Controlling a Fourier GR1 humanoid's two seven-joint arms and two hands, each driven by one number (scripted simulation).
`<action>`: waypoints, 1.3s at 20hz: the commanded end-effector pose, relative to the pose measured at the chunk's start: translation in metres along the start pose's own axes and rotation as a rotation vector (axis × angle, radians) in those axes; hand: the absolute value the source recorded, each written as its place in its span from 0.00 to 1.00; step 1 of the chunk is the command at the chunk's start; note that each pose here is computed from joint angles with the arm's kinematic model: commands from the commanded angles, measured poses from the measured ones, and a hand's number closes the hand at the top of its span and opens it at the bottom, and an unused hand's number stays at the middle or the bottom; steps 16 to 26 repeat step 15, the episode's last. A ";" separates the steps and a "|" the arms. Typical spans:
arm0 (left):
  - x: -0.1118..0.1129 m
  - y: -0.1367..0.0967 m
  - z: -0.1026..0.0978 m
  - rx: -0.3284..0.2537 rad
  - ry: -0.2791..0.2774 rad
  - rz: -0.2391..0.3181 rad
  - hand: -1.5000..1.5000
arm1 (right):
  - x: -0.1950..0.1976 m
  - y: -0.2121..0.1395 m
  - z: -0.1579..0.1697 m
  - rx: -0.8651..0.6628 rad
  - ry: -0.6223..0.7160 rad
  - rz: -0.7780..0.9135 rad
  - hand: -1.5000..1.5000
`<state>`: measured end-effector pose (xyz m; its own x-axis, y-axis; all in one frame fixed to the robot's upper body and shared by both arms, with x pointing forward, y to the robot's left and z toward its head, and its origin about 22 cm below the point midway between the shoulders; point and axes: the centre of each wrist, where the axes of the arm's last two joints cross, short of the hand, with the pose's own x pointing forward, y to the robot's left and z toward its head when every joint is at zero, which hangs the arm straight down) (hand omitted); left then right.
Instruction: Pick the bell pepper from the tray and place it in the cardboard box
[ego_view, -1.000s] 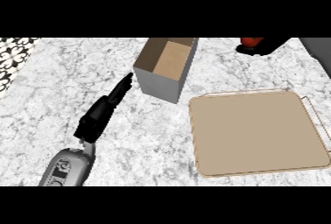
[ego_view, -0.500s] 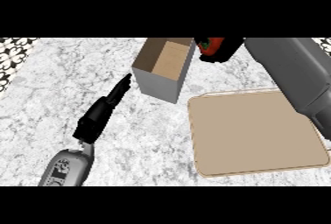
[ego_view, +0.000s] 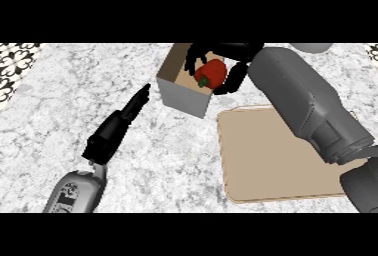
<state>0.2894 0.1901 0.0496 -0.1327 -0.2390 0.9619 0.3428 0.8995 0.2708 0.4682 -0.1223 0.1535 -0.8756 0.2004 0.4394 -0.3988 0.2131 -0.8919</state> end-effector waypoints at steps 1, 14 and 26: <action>-0.012 0.007 0.007 -0.017 -0.001 -0.005 0.50 | -0.003 0.013 -0.010 0.078 0.009 -0.090 0.00; 0.001 -0.011 -0.004 -0.033 -0.029 -0.007 0.50 | -0.011 -0.003 0.010 -0.281 -0.051 -0.665 0.00; 0.005 -0.013 -0.006 -0.029 -0.029 -0.005 0.50 | -0.016 -0.015 0.030 -0.301 -0.034 -0.673 0.00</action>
